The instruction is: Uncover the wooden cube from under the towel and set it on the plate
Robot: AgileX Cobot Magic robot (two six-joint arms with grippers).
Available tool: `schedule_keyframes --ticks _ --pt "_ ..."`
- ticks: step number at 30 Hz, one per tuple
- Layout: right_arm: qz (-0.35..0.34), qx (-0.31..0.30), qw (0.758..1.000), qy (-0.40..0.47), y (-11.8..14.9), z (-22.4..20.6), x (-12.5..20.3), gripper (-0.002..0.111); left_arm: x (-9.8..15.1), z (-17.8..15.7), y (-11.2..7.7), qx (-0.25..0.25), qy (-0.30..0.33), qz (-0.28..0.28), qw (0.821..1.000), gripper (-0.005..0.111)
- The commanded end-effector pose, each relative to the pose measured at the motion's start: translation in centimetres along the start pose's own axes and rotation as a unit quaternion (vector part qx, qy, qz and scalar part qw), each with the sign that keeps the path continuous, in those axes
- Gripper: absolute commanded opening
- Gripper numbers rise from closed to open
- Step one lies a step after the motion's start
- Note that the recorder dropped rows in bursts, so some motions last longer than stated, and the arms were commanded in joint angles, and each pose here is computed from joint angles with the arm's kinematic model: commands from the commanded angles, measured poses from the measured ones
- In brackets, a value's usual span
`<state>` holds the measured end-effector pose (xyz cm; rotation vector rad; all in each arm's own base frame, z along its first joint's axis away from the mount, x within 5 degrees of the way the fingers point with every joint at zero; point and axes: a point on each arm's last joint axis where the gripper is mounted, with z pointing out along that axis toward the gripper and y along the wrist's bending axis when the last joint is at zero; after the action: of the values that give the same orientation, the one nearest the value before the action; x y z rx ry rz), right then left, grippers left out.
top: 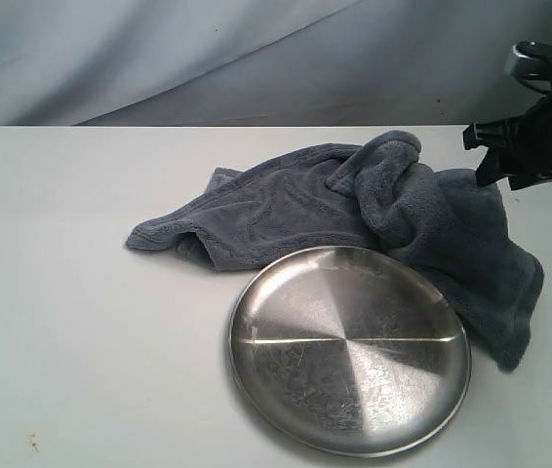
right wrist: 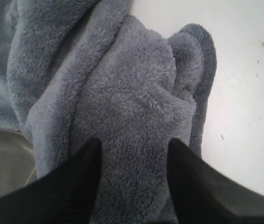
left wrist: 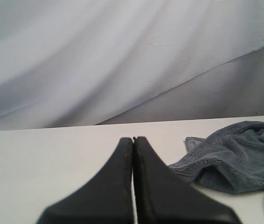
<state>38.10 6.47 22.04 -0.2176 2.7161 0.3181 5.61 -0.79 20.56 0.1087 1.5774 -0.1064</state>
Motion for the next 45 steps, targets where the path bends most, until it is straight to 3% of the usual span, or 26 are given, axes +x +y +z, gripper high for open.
schedule_keyframes --ticks 1,18,31,45 --pt "-0.006 0.001 1.0 0.02 0.0 0.1 0.6 0.056 0.0 0.0 0.0 -0.001 -0.005 -0.002 1.0 0.0" --pt "-0.001 0.016 1.0 0.014 -0.6 1.7 0.8 0.055 0.0 0.0 0.0 -0.001 -0.005 -0.002 1.0 0.0" --pt "0.006 0.024 1.0 0.004 -1.1 3.0 1.7 0.043 0.0 0.0 0.0 -0.001 -0.005 -0.002 1.0 0.0" --pt "0.006 0.023 1.0 0.006 -1.0 3.0 1.7 0.0 0.0 0.0 0.0 -0.001 -0.005 -0.002 1.0 0.0"
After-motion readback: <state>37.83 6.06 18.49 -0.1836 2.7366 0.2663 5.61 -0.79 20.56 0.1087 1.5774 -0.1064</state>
